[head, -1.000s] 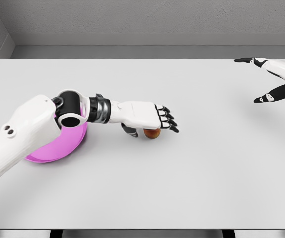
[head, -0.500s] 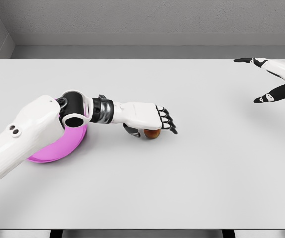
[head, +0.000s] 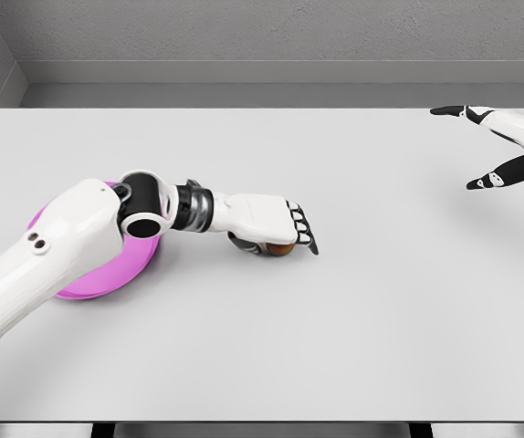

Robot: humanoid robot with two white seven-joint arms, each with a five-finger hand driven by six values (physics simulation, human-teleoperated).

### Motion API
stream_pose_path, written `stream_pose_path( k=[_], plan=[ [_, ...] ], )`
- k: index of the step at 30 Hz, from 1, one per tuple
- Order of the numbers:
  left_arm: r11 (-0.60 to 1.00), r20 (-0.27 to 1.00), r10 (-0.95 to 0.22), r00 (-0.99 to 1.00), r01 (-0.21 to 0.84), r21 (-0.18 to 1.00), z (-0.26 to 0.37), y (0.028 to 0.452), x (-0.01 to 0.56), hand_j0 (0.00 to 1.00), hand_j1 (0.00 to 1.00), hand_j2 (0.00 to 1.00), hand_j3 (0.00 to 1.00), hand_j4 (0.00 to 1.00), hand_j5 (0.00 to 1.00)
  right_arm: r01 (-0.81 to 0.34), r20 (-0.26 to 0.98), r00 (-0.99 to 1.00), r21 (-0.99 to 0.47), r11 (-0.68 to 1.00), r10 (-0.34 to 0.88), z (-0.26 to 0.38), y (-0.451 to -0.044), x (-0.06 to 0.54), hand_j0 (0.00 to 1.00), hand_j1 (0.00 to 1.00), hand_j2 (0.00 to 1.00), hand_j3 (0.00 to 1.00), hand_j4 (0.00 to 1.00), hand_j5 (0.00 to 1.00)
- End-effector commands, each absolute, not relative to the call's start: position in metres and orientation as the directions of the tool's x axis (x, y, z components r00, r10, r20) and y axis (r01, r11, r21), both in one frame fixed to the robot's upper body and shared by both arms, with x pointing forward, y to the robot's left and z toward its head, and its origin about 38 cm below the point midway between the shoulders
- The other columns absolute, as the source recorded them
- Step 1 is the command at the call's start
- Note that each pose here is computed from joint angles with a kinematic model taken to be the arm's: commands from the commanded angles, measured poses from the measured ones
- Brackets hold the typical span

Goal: Put the apple on the plate with both arms

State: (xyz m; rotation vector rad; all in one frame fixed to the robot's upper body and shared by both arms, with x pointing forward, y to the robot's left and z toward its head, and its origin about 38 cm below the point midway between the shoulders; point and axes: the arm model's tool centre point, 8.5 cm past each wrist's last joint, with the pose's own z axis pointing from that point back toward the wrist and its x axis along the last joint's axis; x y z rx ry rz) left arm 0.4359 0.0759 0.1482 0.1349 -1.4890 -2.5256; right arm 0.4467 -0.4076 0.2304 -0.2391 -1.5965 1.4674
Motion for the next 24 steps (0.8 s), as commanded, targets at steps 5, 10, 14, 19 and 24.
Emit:
stream_pose_path(
  k=[5,10,14,19,24],
  plan=[
    [-0.466,0.030,-0.223,-0.974,0.134,0.875,0.1487,0.0744,0.4359,0.86,0.86,0.86,0.86,0.86,0.86,-0.434,0.494,-0.547,-0.858,0.276,0.676,0.2264,-0.4085,0.4448,1.00,1.00,1.00,1.00,1.00,1.00],
    [-0.464,0.024,-0.220,-0.975,0.126,0.877,0.1525,0.0731,0.4371,0.86,0.86,0.86,0.86,0.86,0.86,-0.432,0.493,-0.546,-0.858,0.276,0.677,0.2271,-0.4093,0.4447,1.00,1.00,1.00,1.00,1.00,1.00],
    [-0.465,0.023,-0.221,-0.975,0.126,0.876,0.1524,0.0738,0.4373,0.86,0.86,0.86,0.86,0.86,0.86,-0.434,0.495,-0.546,-0.857,0.277,0.676,0.2261,-0.4089,0.4448,1.00,1.00,1.00,1.00,1.00,1.00],
    [-0.465,0.023,-0.221,-0.975,0.126,0.876,0.1524,0.0738,0.4373,0.77,0.77,0.77,0.77,0.77,0.77,-0.433,0.495,-0.546,-0.858,0.278,0.677,0.2265,-0.4091,0.4449,1.00,1.00,1.00,1.00,1.00,1.00],
    [-0.471,0.025,-0.215,-0.976,0.126,0.873,0.1499,0.0724,0.4355,0.74,0.74,0.74,0.74,0.74,0.74,-0.435,0.495,-0.543,-0.857,0.277,0.678,0.2254,-0.4098,0.4442,1.00,1.00,1.00,1.00,1.00,1.00]
  ],
)
